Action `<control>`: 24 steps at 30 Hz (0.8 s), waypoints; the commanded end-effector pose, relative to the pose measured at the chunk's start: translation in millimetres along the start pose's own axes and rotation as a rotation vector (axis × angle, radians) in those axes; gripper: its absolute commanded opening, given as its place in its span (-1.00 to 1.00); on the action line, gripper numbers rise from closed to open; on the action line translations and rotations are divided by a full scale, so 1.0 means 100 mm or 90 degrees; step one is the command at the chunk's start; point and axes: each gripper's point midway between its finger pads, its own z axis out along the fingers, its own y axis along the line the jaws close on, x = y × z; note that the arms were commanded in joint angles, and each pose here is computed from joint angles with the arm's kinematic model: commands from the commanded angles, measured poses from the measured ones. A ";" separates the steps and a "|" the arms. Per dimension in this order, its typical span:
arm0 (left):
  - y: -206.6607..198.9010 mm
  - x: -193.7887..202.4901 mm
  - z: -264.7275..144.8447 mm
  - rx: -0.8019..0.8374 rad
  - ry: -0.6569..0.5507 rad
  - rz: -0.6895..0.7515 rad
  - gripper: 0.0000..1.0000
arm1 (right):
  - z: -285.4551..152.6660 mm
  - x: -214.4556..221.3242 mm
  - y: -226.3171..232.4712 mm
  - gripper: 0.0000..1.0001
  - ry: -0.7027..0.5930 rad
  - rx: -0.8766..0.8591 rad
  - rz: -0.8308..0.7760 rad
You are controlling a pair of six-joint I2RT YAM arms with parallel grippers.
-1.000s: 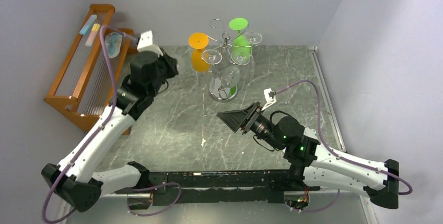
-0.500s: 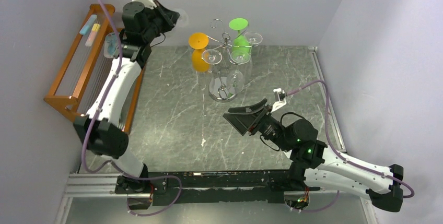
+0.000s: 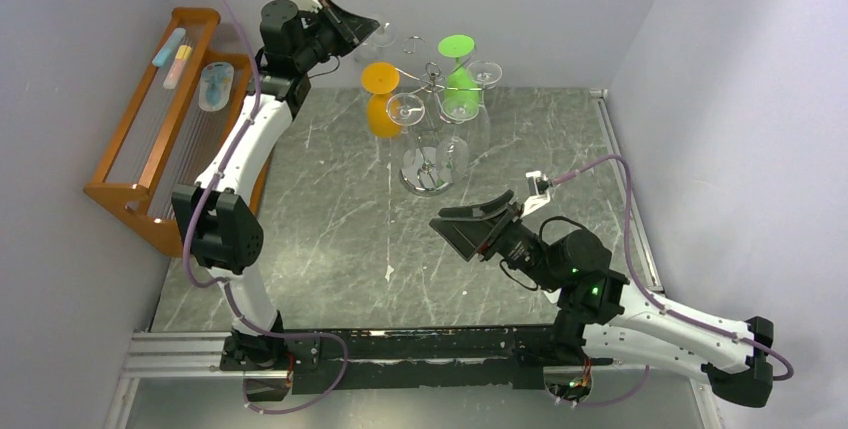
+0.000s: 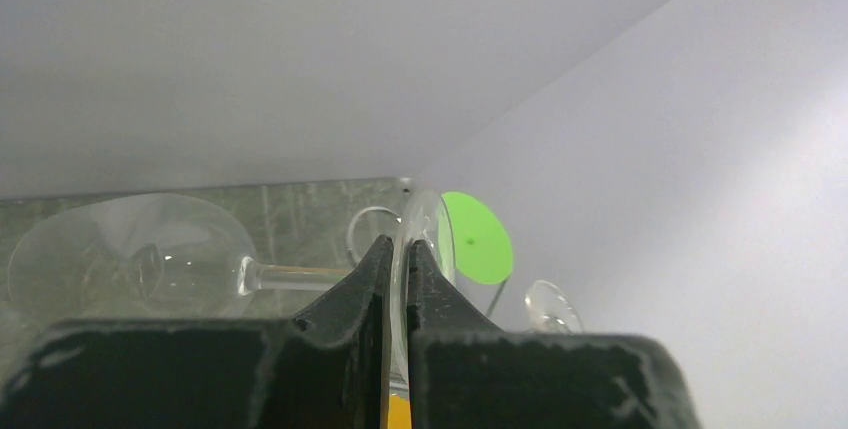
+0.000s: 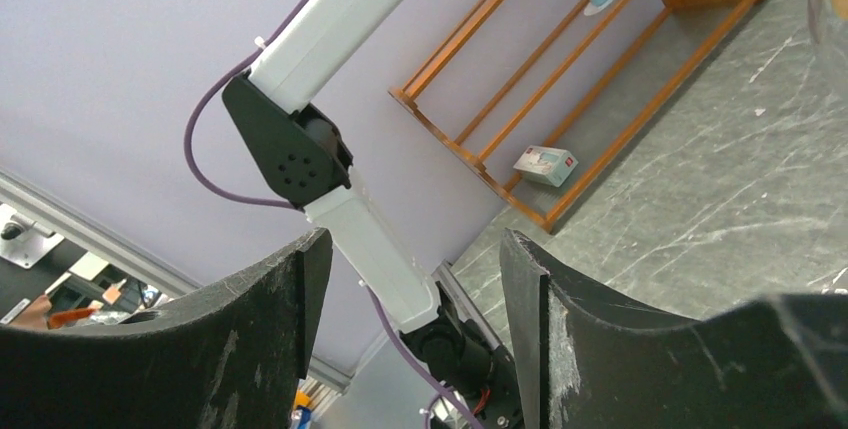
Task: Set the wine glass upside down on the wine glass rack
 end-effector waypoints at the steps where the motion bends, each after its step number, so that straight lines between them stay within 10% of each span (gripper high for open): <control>1: -0.60 -0.12 -0.12 0.126 -0.017 -0.013 -0.90 | -0.04 -0.08 -0.02 0.31 -0.017 0.013 -0.011; 24: -0.60 0.26 -0.07 0.070 0.046 -0.111 -0.90 | -0.12 -0.29 -0.06 0.20 -0.053 0.054 -0.015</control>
